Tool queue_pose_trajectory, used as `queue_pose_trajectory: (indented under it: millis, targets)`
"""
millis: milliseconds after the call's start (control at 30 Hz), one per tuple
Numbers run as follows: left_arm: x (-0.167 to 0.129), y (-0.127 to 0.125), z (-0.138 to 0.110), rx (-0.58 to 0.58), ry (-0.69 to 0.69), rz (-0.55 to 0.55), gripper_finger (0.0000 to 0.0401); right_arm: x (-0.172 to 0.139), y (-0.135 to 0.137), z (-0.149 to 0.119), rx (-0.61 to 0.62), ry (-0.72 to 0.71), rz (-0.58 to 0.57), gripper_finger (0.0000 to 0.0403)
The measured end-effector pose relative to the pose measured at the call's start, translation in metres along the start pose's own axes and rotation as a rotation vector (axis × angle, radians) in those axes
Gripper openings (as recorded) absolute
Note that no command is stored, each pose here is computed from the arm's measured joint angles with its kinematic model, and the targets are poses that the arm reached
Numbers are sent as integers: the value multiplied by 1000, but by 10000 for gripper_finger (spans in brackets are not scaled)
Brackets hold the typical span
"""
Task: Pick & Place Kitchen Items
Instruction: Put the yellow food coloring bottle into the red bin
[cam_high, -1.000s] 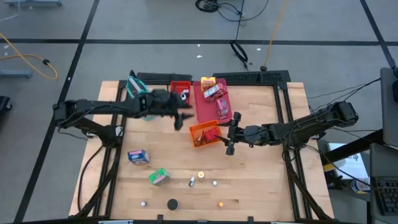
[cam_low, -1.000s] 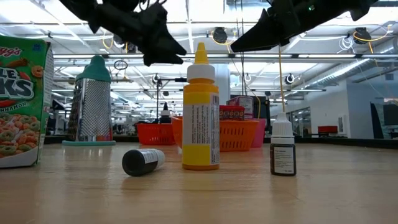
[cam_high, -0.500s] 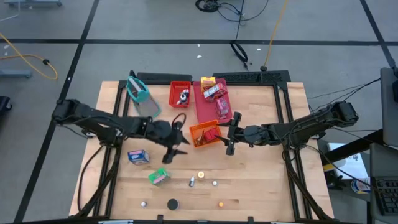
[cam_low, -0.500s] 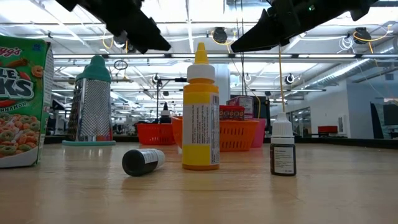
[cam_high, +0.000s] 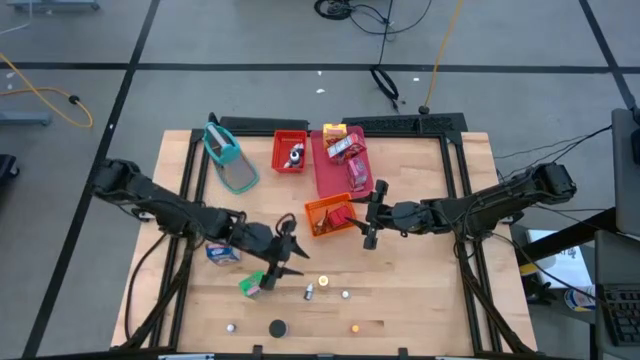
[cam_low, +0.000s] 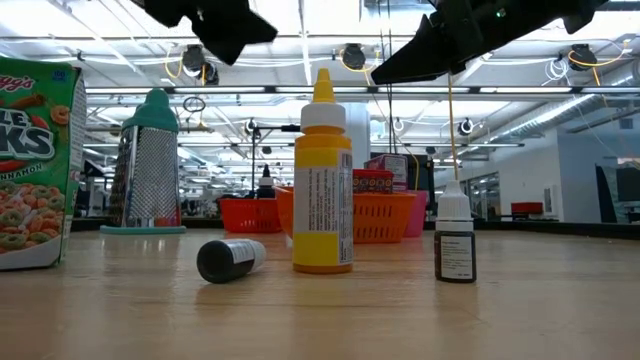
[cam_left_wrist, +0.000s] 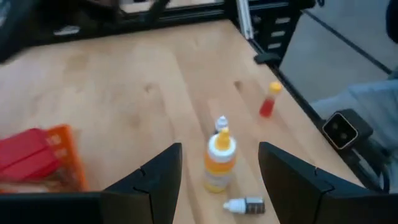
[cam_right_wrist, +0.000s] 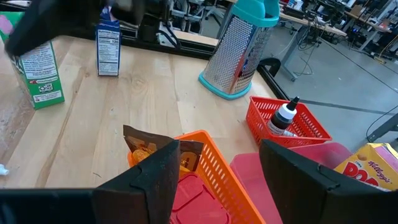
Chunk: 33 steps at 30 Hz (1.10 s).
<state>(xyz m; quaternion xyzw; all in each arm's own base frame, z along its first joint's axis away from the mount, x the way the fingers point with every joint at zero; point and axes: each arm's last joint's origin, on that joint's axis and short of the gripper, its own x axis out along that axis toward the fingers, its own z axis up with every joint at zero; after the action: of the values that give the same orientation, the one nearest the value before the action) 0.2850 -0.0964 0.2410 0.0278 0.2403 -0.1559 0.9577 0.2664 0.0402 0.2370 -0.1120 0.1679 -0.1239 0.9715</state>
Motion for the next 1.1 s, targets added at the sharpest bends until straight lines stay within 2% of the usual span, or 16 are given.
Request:
queue_pose_trajectory:
  millis: [100, 633, 833, 1100]
  targets:
    - [12, -5, -9, 11, 38, -5, 214, 0, 0, 0, 0, 0, 0, 212]
    - [63, -11, -31, -1, -13, -53, 214, 0, 0, 0, -2, 3, 0, 212]
    - [78, -12, -40, -43, -27, -84, 214, 0, 0, 0, -2, 4, 0, 212]
    - [93, -11, -51, -68, -45, -62, 214, 0, 0, 0, -2, 4, 0, 212]
